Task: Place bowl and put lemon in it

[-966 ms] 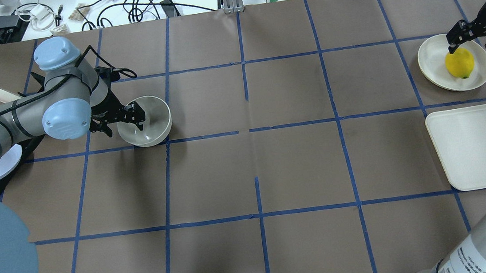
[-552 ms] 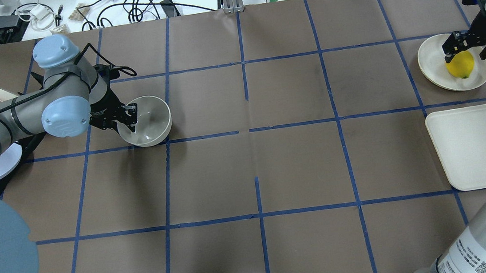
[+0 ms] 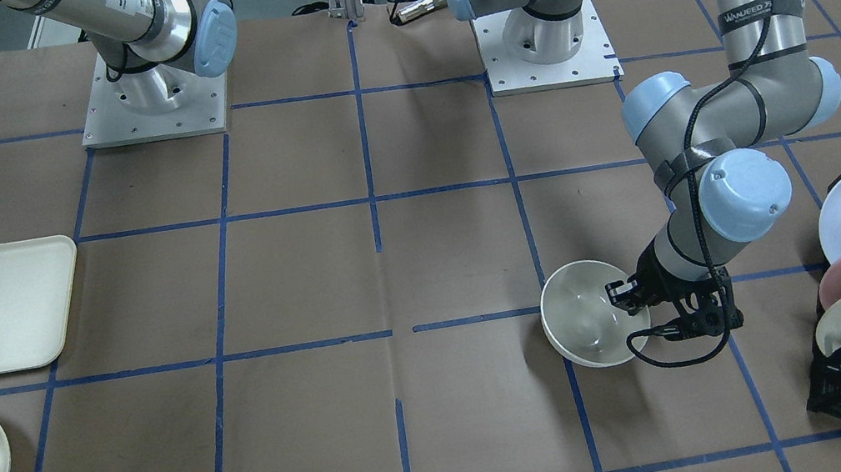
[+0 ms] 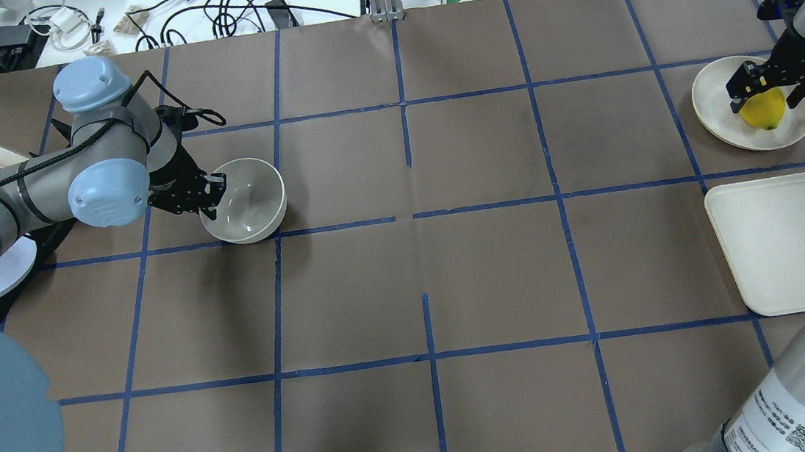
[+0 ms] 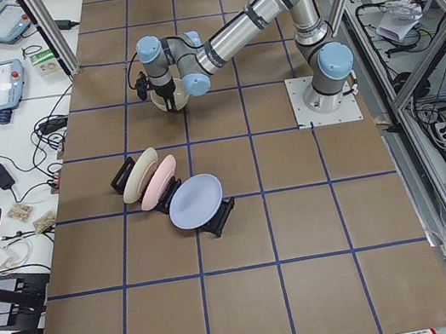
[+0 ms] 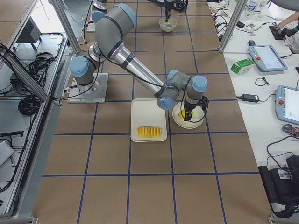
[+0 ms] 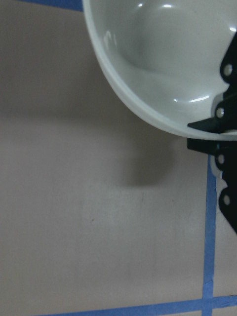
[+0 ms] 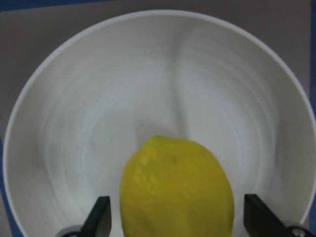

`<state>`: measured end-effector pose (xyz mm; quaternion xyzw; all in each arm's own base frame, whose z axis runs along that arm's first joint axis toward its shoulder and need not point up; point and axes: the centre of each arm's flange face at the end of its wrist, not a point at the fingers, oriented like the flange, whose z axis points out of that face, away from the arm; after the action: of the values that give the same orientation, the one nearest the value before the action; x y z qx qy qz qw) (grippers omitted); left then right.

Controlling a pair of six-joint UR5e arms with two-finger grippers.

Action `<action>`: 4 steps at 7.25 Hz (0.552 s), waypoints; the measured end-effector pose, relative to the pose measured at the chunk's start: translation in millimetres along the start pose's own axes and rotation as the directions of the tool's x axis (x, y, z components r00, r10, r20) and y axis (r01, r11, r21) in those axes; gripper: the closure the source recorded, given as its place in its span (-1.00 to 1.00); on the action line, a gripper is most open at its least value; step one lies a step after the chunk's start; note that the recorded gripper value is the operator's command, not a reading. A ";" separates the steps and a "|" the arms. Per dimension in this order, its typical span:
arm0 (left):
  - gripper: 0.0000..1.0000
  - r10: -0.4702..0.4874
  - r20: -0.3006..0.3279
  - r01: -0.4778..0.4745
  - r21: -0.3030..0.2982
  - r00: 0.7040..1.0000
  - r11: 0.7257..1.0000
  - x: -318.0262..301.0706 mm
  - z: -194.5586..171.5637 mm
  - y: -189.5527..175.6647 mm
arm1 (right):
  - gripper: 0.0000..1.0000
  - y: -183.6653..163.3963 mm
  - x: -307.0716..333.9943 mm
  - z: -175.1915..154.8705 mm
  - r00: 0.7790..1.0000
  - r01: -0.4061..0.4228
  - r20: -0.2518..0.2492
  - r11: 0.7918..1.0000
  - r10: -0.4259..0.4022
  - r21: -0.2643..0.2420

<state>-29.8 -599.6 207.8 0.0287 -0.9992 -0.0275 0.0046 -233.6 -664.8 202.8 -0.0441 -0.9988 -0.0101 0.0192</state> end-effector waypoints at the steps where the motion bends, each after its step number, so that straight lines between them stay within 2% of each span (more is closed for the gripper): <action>1: 1.00 0.005 0.000 -0.005 0.004 1.000 1.000 0.0 -2.1 -0.2 | 1.00 -0.7 0.5 -1.8 1.000 -0.001 -0.004 1.000 0.001 0.006; 3: 1.00 0.031 -0.021 -0.030 0.052 0.999 0.998 15.3 -26.9 -0.6 | 1.00 0.6 0.4 -6.6 1.000 -0.005 -0.002 1.000 0.005 -0.003; 4: 1.00 0.024 -0.067 -0.019 0.076 0.997 0.997 37.6 -42.0 3.0 | 1.00 2.3 -0.1 -13.7 1.000 -0.006 -0.001 1.000 0.006 -0.005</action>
<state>-67.0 -601.1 250.2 0.0190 -0.9990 0.0111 0.0379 -232.7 -662.9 216.5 -0.0469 -0.9986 -0.0127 0.0198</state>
